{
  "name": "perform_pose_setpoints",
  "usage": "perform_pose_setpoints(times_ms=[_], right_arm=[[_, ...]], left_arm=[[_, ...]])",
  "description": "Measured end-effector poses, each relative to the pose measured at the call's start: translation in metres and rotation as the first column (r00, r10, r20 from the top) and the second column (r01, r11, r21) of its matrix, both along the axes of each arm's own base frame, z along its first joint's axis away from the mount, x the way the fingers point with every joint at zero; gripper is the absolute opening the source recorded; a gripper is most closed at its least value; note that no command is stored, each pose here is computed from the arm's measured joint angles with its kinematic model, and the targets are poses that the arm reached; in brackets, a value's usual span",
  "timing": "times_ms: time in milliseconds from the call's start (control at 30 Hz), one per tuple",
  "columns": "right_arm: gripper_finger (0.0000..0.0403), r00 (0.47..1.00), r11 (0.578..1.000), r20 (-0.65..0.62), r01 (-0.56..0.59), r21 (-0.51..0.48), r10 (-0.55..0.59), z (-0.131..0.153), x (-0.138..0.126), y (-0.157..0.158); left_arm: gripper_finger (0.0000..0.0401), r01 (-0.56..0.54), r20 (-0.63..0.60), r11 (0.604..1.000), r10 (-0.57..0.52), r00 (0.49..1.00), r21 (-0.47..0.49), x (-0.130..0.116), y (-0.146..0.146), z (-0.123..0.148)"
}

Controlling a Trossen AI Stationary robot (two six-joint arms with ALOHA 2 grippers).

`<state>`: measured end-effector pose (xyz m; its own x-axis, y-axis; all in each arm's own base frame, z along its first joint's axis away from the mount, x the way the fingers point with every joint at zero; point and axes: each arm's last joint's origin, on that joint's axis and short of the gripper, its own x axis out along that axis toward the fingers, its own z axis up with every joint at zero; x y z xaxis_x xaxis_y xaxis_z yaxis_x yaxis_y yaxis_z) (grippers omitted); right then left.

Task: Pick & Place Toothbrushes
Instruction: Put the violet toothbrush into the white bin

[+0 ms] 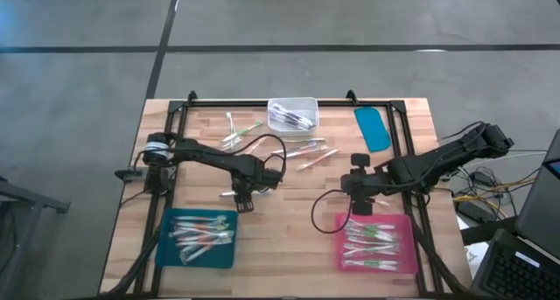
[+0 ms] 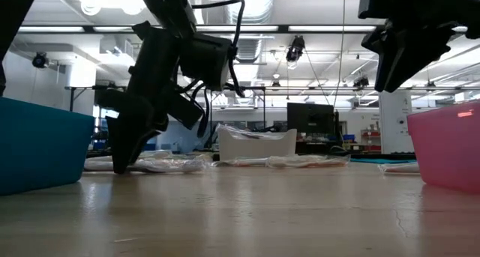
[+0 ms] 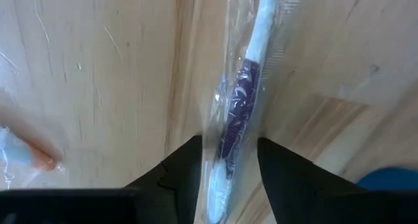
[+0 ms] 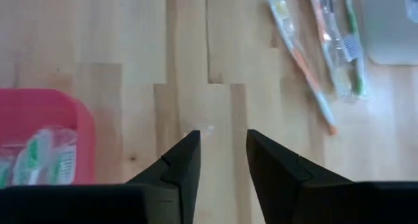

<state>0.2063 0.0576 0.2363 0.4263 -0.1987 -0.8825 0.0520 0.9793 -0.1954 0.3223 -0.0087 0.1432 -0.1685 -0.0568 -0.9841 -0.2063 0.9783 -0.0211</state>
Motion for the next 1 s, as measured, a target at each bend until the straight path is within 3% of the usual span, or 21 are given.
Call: perform_pose_setpoints(times_ms=[333, 500, 667, 833, 1000], right_arm=[[0.0068, 1.000, 0.998, -0.001, -0.030, -0.060, 0.030, 0.000, 0.000, -0.001], [0.0044, 0.995, 0.986, 0.067, 0.078, -0.145, -0.069, 0.002, 0.001, -0.004], [0.0026, 0.982, 0.969, 0.123, 0.167, -0.181, -0.146, 0.003, 0.002, -0.007], [0.0013, 0.965, 0.960, 0.205, 0.204, -0.191, -0.165, 0.004, 0.007, -0.006], [0.0009, 0.934, 0.955, 0.309, 0.241, -0.175, -0.179, 0.003, 0.014, -0.005]], left_arm=[[0.0071, -0.001, 0.022, 0.998, 0.000, 1.000, 0.056, 0.000, 0.000, 0.001], [0.0021, -0.009, 0.062, 0.996, 0.004, 0.998, 0.093, 0.000, 0.001, 0.009], [0.0018, -0.047, 0.182, 0.977, 0.008, 0.983, 0.208, 0.004, 0.006, 0.023], [0.0029, -0.064, 0.361, 0.968, -0.029, 0.932, 0.243, 0.012, 0.007, 0.043], [0.0020, -0.077, 0.535, 0.961, -0.080, 0.841, 0.265, 0.018, 0.008, 0.070]])
